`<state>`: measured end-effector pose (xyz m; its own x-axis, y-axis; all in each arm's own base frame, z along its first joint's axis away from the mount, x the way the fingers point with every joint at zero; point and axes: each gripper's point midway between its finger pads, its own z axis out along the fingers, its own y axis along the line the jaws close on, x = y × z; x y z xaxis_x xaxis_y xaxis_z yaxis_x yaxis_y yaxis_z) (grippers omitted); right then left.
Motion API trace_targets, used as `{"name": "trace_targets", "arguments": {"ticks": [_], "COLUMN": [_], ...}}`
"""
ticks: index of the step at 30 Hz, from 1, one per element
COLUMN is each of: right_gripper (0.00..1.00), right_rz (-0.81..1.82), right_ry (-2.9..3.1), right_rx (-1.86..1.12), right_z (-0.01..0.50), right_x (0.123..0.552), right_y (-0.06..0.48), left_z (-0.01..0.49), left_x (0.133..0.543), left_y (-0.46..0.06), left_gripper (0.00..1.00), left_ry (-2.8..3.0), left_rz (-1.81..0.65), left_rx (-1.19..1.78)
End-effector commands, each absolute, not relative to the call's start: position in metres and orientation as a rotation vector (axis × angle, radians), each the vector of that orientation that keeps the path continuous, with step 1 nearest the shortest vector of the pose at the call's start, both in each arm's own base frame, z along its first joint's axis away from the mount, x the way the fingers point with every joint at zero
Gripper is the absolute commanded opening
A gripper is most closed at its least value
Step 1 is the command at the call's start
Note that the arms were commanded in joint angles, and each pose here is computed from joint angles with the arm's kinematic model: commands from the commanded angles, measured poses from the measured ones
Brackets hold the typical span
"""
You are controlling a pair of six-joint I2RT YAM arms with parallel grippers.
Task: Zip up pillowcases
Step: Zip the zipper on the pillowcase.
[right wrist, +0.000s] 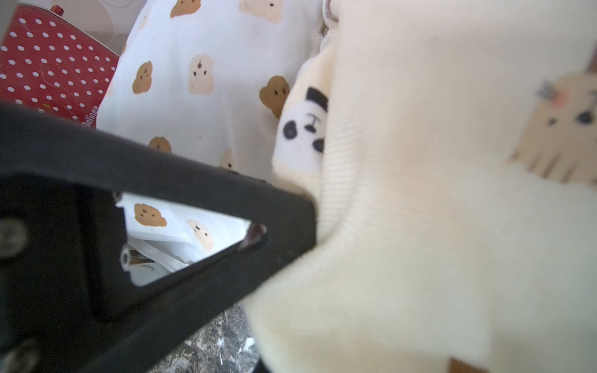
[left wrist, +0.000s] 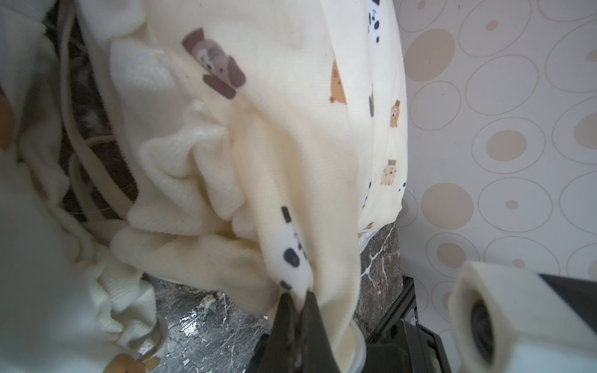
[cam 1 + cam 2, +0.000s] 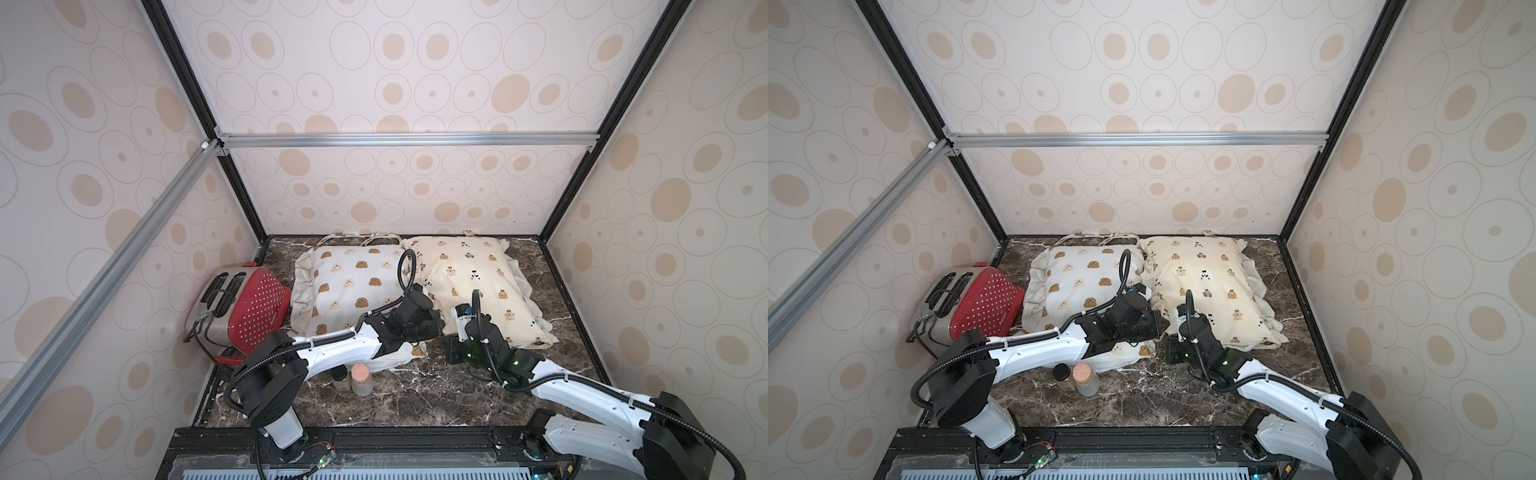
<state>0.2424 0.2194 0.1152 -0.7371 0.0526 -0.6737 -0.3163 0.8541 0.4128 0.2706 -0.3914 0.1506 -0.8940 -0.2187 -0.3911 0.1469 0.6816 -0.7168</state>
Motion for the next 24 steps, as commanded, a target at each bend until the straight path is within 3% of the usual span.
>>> {"name": "trace_targets", "arguments": {"ticks": [1, 4, 24], "right_gripper": [0.04, 0.00, 0.00], "right_rz": [0.677, 0.679, 0.692], "right_ry": [2.284, 2.285, 2.428], "right_rx": [-0.149, -0.142, -0.045], "right_z": [0.126, 0.126, 0.117], "right_x": [0.251, 0.250, 0.235], "right_y": [0.221, 0.220, 0.212], "left_z": [0.169, 0.170, 0.180], "left_x": [0.269, 0.269, 0.273], "left_y": [-0.394, -0.394, -0.387], "left_gripper": [0.00, 0.00, 0.00], "left_ry": [2.392, 2.389, 2.356], "left_rz": [-1.123, -1.124, -1.085], "left_rx": [-0.033, -0.030, -0.023]}}
